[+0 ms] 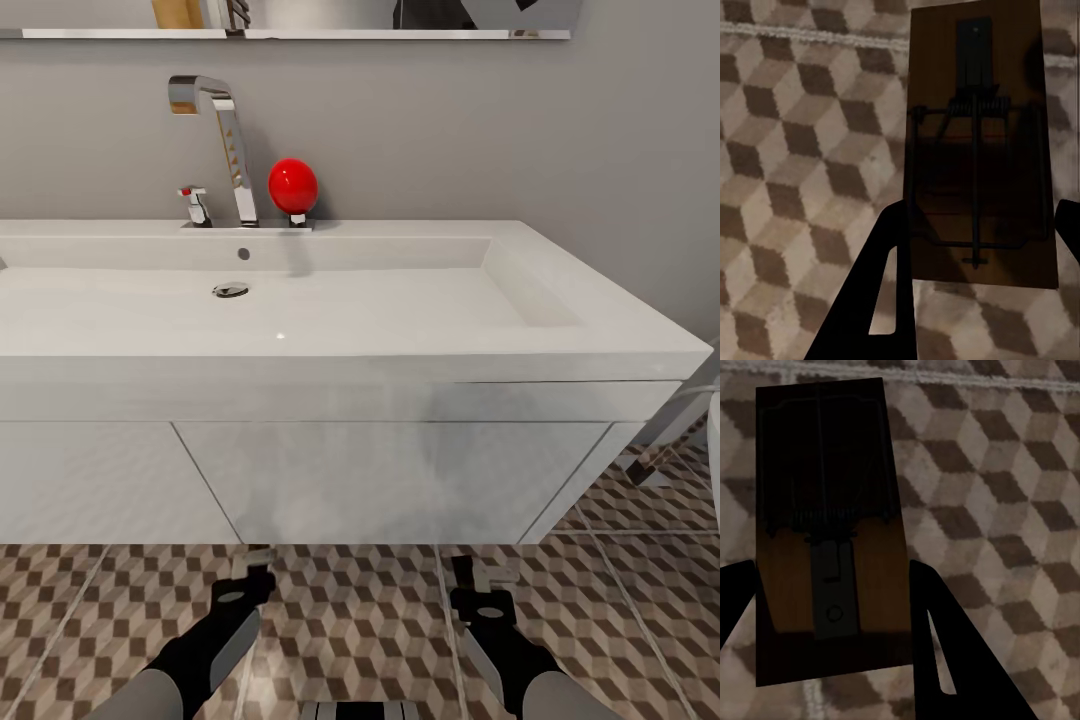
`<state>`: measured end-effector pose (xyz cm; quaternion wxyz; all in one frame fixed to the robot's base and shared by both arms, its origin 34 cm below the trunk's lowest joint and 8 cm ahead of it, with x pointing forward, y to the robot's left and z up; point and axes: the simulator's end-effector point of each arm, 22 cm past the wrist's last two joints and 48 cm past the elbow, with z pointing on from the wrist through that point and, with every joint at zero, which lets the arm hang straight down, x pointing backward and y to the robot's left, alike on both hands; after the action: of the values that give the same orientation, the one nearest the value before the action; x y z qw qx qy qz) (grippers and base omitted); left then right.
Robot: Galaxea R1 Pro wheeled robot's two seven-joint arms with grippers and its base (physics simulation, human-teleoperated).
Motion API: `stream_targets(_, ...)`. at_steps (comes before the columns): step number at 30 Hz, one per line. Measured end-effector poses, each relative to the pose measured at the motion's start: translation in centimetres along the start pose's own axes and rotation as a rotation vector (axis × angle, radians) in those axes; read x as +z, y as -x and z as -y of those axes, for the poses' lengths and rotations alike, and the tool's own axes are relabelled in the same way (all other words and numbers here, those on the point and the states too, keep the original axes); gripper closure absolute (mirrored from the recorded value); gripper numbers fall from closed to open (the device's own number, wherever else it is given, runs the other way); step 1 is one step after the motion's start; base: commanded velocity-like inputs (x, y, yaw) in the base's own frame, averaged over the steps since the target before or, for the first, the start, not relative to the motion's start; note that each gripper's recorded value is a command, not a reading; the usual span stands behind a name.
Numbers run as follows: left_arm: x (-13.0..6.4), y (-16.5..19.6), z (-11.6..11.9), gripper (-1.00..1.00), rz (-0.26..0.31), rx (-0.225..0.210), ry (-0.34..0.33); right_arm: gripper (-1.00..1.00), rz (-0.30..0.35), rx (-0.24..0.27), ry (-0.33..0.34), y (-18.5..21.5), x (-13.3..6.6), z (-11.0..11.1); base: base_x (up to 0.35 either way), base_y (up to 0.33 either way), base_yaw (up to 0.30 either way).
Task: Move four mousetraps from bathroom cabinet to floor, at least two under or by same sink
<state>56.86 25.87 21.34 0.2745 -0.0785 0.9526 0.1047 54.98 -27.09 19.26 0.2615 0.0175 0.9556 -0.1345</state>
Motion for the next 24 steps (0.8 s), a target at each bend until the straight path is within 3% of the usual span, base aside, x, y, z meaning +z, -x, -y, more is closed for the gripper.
stream_targets(5,-0.1,-0.4,0.5,1.00,-0.014,0.007,-0.012,1.00,0.000,0.000,0.000,0.0,0.0,0.0,0.000,0.000,0.000)
stream_targets(12,-0.1,-2.0,0.7,1.00,-0.089,0.038,-0.032,1.00,0.001,-0.001,0.012,0.1,-0.1,-0.4,0.000,0.000,0.000)
stream_targets(19,-0.3,-2.1,2.7,1.00,-0.099,0.046,-0.116,1.00,0.006,0.000,0.015,0.3,-0.1,-0.5,0.000,0.000,0.000)
stream_targets(24,-0.4,-1.9,3.1,1.00,-0.094,0.046,-0.133,1.00,0.008,0.000,0.017,0.4,-0.1,-0.5,0.000,0.000,0.000)
